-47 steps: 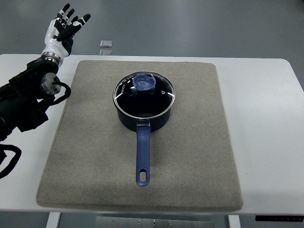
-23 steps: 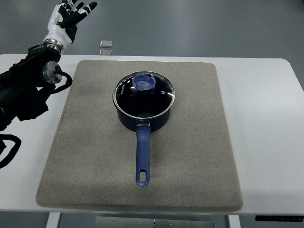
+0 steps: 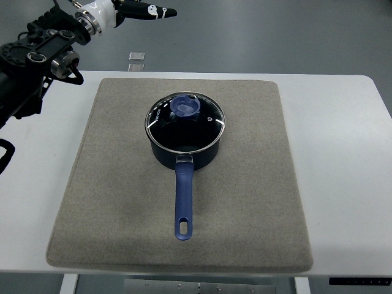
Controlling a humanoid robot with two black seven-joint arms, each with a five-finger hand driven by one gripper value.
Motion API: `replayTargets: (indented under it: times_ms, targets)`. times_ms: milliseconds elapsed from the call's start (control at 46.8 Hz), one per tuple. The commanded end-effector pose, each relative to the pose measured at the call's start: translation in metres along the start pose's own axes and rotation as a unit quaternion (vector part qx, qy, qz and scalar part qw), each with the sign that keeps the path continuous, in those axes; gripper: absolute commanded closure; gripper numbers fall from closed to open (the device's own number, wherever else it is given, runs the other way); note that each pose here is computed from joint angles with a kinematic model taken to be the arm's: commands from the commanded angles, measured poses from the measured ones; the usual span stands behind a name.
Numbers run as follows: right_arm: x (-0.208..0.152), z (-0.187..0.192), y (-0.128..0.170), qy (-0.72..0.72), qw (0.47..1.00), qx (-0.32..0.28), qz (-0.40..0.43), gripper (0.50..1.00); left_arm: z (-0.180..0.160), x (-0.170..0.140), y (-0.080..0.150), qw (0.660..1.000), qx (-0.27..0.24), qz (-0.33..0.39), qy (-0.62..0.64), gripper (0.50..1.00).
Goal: Open pot lid and place left with left hand
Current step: 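Swing the left hand over the pot toward the blue lid knob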
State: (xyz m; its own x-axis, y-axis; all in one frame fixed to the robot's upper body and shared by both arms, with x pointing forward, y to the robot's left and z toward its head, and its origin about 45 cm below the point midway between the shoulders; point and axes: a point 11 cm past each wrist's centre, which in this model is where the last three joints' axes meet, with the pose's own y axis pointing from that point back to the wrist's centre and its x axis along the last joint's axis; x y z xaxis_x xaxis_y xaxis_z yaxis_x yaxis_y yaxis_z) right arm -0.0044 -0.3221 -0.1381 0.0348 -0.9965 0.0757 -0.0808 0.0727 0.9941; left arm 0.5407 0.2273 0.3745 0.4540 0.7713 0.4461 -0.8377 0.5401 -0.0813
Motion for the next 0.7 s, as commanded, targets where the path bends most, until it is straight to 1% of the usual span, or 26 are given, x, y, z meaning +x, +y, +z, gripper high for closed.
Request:
replayTargets:
  times_ms: [0,64,256,470,683]
  targets:
    - [0.0,0.001,0.0,0.0,1.0,-0.001,0.0,0.583,0.018,-0.016,-0.006,0.996,-0.028,-0.058,-0.064,0.512]
    - [0.0,0.0,0.0,0.0,1.0,0.0,0.0,0.583,0.035,-0.019,-0.007,0.988,-0.051,-0.089,-0.112,0.512]
    - [0.0,0.0,0.0,0.0,1.0,0.0,0.0,0.583,0.072,-0.04,-0.009,0.963,-0.08,-0.165,-0.197,0.512]
    - [0.0,0.0,0.0,0.0,1.0,0.0,0.0,0.583,0.09,-0.053,-0.002,0.904,-0.077,-0.239,-0.346,0.51]
    - [0.0,0.0,0.0,0.0,1.0,0.0,-0.001,0.583,0.101,-0.055,0.004,0.839,-0.069,-0.276,-0.463,0.51]
